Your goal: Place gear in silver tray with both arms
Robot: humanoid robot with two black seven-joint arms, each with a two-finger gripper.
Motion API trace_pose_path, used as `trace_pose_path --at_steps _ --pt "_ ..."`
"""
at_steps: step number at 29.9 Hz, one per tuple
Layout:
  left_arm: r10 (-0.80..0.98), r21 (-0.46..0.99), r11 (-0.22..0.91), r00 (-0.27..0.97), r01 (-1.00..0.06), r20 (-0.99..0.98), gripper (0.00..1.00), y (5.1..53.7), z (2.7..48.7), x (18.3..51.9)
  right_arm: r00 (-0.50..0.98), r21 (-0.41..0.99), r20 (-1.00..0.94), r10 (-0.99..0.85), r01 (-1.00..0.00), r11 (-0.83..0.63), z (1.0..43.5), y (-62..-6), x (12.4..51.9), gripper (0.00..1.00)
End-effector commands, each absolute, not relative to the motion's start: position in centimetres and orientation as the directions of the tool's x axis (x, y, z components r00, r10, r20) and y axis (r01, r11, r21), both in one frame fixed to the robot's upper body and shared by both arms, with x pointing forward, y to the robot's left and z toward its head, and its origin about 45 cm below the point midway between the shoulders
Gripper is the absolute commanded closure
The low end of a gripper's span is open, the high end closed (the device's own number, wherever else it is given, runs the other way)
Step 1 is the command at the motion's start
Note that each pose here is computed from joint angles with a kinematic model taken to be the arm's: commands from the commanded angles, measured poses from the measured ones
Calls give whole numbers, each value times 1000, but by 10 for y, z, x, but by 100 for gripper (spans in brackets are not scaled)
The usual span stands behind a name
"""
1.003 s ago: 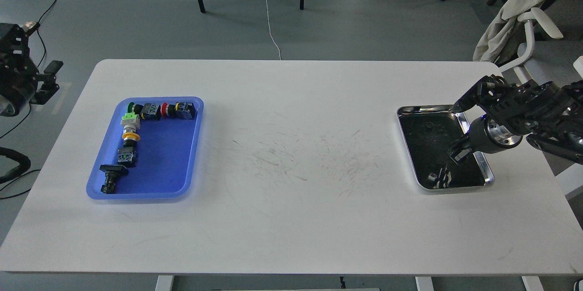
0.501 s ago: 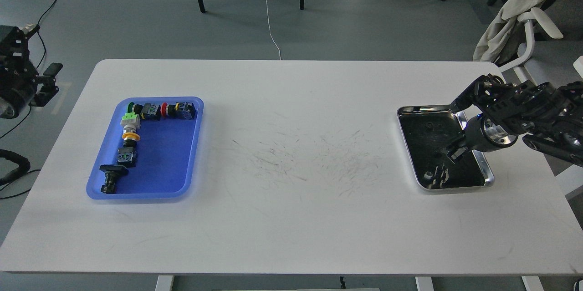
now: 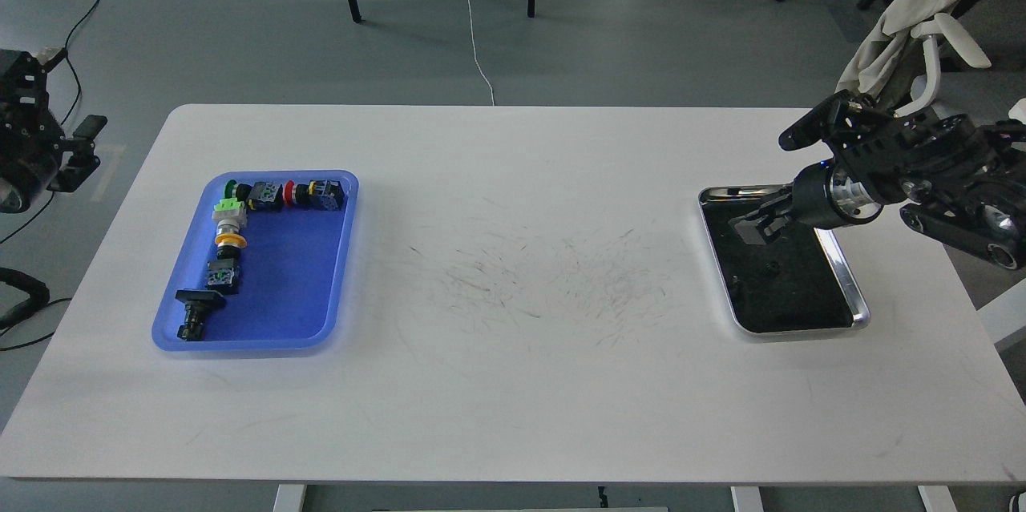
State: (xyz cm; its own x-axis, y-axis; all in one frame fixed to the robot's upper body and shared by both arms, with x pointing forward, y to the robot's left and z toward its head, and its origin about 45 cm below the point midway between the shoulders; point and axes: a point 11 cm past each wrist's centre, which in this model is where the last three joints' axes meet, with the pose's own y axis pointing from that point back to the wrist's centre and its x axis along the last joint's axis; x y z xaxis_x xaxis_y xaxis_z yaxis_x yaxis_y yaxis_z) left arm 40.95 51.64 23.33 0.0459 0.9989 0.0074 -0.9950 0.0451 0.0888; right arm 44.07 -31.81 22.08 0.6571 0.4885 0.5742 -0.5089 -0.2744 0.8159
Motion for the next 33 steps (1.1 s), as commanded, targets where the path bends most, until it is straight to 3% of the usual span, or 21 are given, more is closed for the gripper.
trace_pose_path --at_steps 1,10,13,19,24,33 --pt "999 87 41 42 -995 10 2 519 235 409 630 728 685 365 -589 -351 251 -306 458 26" --pt "999 88 36 37 -995 15 2 522 236 407 447 337 882 -146 -818 -467 307 -308 484 25" --pt "999 83 37 38 -996 10 2 522 237 407 381 225 842 -382 -891 -393 312 -320 490 25" --pt "999 27 -3 -4 -1000 -34 2 533 253 407 280 153 654 -703 -959 -239 309 -348 498 15" --pt "995 -14 -13 -12 -1000 -96 2 525 254 413 220 143 539 -813 -975 -169 288 -350 495 11" --pt "969 -50 -21 -8 -999 -246 2 495 235 423 126 88 418 -900 -991 -97 251 -294 495 5"
